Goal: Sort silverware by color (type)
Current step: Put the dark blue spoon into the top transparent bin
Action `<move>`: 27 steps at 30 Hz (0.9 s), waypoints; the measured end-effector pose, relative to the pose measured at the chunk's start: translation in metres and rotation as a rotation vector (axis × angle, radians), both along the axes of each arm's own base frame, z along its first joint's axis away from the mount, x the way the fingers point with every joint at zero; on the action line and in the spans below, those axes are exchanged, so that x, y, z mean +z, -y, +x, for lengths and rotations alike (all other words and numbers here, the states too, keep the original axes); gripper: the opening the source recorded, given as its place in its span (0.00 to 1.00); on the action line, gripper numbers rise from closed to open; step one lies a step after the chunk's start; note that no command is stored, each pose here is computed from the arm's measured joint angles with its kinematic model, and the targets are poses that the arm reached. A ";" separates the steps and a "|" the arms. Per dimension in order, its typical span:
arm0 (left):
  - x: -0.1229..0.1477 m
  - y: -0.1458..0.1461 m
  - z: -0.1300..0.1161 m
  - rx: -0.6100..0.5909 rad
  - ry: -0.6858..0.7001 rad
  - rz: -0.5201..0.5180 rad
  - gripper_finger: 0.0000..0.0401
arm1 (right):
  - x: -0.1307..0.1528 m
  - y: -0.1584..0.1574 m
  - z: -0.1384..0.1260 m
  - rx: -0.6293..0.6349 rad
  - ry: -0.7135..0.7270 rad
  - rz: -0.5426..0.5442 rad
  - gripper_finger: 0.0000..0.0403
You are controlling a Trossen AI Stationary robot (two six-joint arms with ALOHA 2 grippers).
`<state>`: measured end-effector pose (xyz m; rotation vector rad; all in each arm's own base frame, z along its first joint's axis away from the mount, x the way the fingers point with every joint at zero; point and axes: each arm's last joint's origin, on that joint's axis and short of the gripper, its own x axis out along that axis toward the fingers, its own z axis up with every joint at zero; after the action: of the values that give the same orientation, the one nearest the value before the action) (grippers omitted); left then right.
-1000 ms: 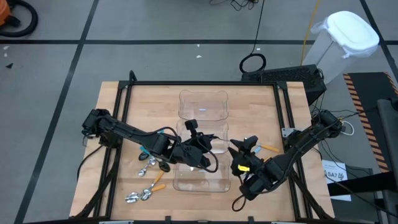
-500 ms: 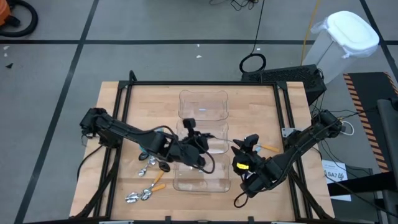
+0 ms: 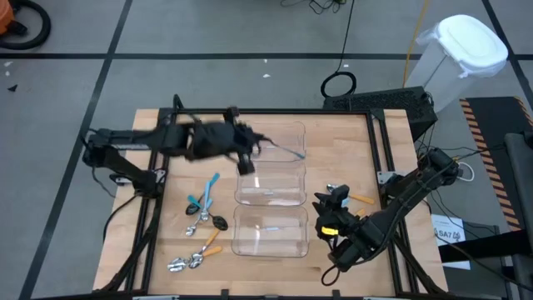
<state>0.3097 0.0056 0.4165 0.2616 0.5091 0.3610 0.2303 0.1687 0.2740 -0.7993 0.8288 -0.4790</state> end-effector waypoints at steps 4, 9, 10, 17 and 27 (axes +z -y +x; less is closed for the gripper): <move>0.004 -0.039 -0.007 -0.026 0.027 -0.099 0.04 | 0.000 -0.002 -0.002 0.011 -0.008 -0.006 0.40; -0.020 -0.082 -0.006 -0.044 0.057 -0.202 0.04 | -0.001 -0.004 -0.004 0.018 -0.032 0.018 0.40; -0.029 -0.090 -0.006 -0.051 0.068 -0.229 0.04 | -0.001 -0.004 -0.004 0.019 -0.042 0.029 0.40; -0.093 -0.130 -0.023 -0.061 0.210 -0.422 0.04 | -0.003 -0.003 -0.008 -0.014 -0.065 0.079 0.40; -0.150 -0.143 -0.037 0.034 0.341 -0.497 0.04 | -0.002 -0.002 -0.008 -0.024 -0.062 0.079 0.40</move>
<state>0.2725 0.1489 0.2660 -0.2875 0.2537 0.2935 0.2220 0.1703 0.2716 -0.7353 0.9106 -0.4419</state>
